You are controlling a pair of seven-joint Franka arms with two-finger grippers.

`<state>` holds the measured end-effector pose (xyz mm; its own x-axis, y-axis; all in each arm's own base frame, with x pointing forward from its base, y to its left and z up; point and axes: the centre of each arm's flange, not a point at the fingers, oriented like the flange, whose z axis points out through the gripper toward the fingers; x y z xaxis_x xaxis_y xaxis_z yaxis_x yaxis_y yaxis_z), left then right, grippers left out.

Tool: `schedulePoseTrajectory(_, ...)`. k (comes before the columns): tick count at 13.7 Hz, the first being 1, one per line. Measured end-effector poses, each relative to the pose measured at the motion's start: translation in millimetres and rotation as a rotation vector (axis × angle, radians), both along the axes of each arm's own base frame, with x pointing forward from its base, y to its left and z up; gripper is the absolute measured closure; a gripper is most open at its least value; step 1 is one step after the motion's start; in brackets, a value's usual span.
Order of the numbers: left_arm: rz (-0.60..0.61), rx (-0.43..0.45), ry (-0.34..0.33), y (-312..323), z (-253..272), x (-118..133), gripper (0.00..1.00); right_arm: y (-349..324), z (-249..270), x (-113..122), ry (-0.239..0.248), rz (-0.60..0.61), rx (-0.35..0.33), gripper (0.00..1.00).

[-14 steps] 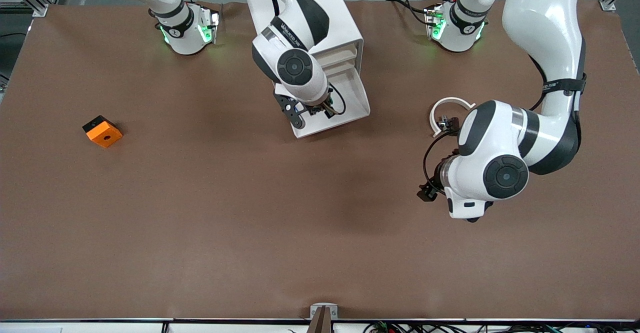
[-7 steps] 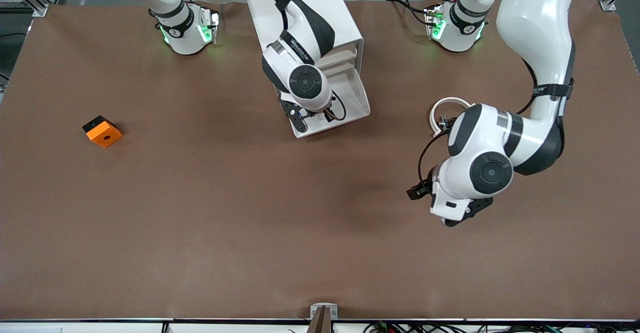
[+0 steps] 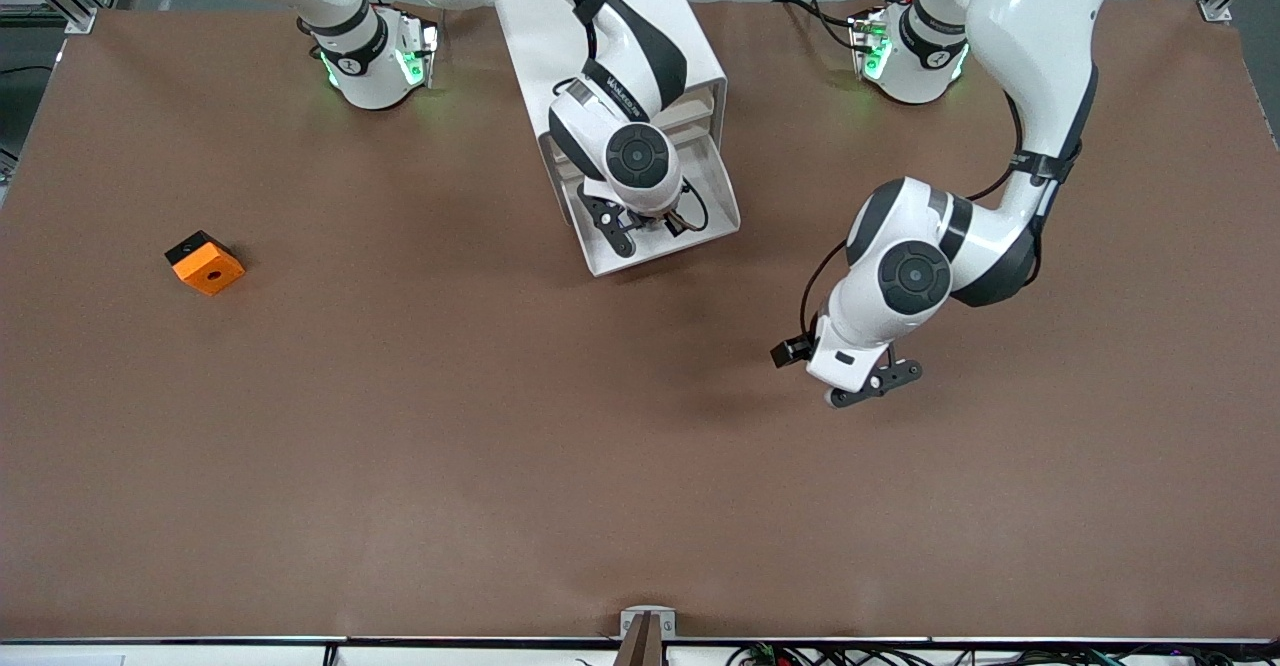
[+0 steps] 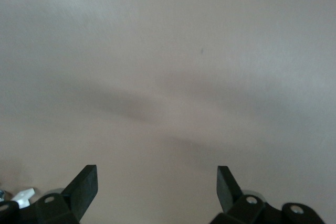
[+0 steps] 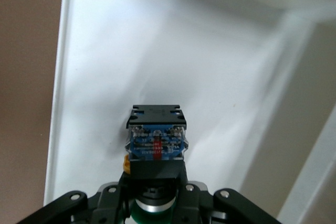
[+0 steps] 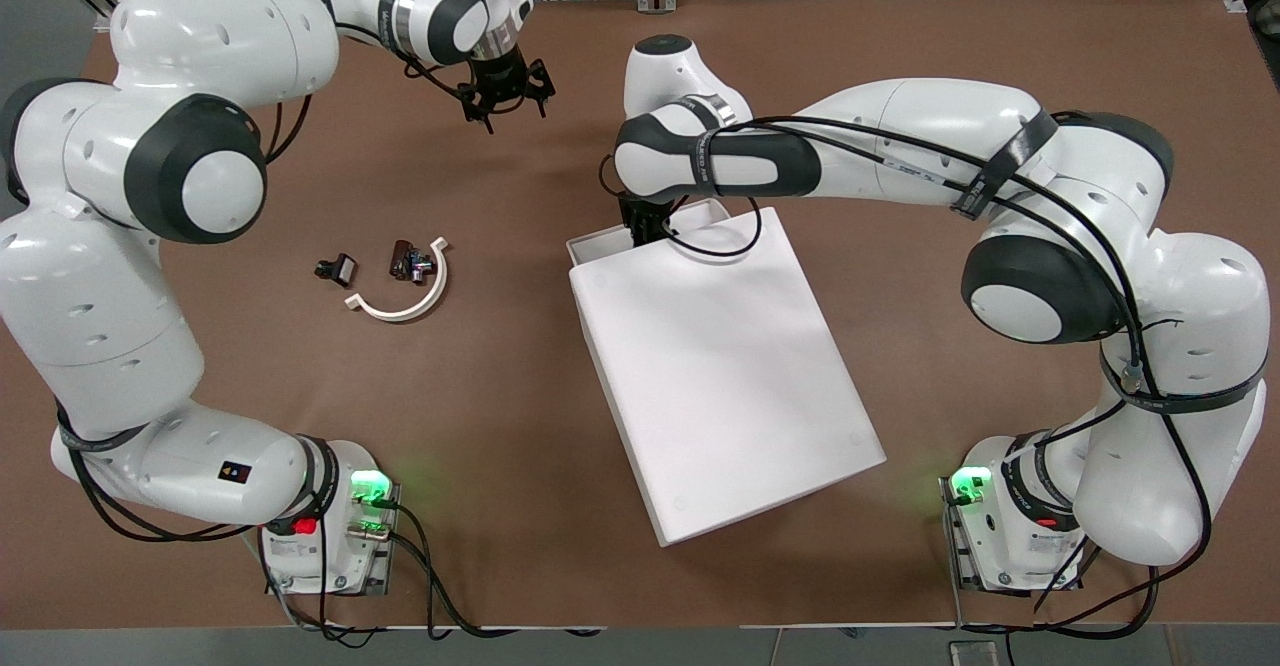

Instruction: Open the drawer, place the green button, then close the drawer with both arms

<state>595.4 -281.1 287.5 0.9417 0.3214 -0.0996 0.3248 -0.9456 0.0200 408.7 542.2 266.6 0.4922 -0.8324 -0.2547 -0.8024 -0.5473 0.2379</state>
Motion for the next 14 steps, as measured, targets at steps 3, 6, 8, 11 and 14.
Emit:
schedulePoseTrajectory(3,-0.038,-0.006,0.023,-16.7,-14.8,-23.0,0.0,0.7,-3.4,-1.0,0.002,0.001,-0.003,0.66)
schedulePoseTrajectory(6,-0.067,-0.012,0.04,-28.4,-33.0,-43.9,0.0,1.9,-0.8,0.1,-0.002,0.001,0.002,0.42)
schedulePoseTrajectory(8,-0.081,-0.011,0.056,-33.2,-40.9,-54.2,0.0,5.0,6.2,2.9,-0.012,0.001,0.014,0.22)
schedulePoseTrajectory(11,-0.105,-0.019,0.065,-45.5,-42.6,-64.9,0.0,8.8,35.3,8.7,-0.019,0.014,0.032,0.0)
schedulePoseTrajectory(14,-0.146,-0.032,0.08,-66.0,-43.5,-82.4,0.0,1.7,96.9,13.2,-0.038,0.051,0.067,0.0)
